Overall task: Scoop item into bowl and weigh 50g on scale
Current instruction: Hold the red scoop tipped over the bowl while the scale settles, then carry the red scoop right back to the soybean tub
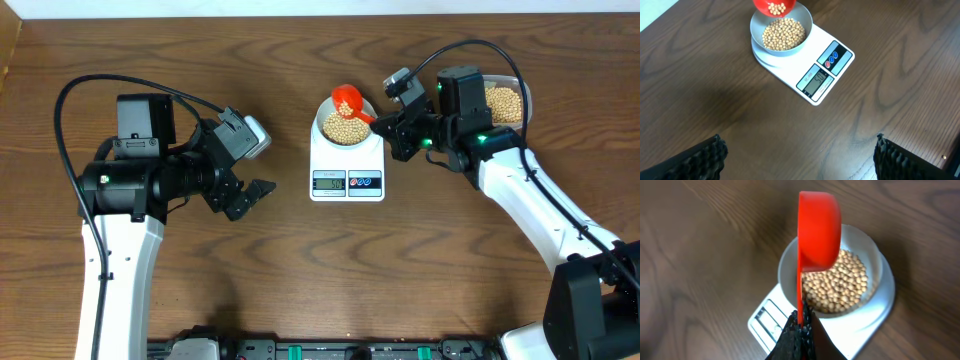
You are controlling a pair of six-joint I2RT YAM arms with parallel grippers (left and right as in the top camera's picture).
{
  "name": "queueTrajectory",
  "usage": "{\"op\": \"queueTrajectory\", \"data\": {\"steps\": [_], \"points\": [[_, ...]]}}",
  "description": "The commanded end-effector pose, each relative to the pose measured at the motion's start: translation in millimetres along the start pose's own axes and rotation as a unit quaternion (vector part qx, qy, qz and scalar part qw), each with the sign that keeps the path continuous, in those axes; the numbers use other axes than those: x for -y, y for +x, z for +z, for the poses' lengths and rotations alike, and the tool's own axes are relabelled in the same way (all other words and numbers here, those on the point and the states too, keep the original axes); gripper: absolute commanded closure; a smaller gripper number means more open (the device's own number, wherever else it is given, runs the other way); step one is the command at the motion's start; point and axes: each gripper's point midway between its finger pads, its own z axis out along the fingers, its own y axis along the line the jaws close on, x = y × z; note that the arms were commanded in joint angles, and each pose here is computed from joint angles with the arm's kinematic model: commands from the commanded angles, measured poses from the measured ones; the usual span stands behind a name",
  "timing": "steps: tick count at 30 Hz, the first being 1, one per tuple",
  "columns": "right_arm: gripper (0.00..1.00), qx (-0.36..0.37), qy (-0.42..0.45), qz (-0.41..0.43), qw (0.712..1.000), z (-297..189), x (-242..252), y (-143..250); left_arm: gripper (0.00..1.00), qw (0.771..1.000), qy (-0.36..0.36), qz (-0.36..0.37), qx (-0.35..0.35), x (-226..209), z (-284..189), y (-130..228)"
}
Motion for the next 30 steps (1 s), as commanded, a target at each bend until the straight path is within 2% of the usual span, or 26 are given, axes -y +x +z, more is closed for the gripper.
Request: {"op": "queueTrajectory", "data": {"steps": [1, 12, 19, 24, 30], "points": [[0.99, 0.025, -0.008, 0.034, 0.999, -15, 4, -13, 0.04, 1.000, -0.004, -0.003, -0.001, -3, -2, -1], [0.99, 0.063, 0.029, 0.071, 0.995, -52, 57, -19, 0.04, 1.000, -0.004, -0.003, -0.001, -3, -1, -1], [0.99, 0.090, 0.096, 0.088, 0.987, -107, 95, -21, 0.04, 1.000, -0.004, -0.003, -0.001, -3, -1, -1], [0.99, 0.056, 0.206, 0.118, 0.970, -144, 132, 7, 0.04, 1.000, -0.004, -0.004, -0.001, -3, -1, -1], [0.99, 0.015, 0.284, 0.124, 0.951, -166, 155, 31, 0.04, 1.000, -0.004, -0.004, -0.001, -3, -1, -1]]}}
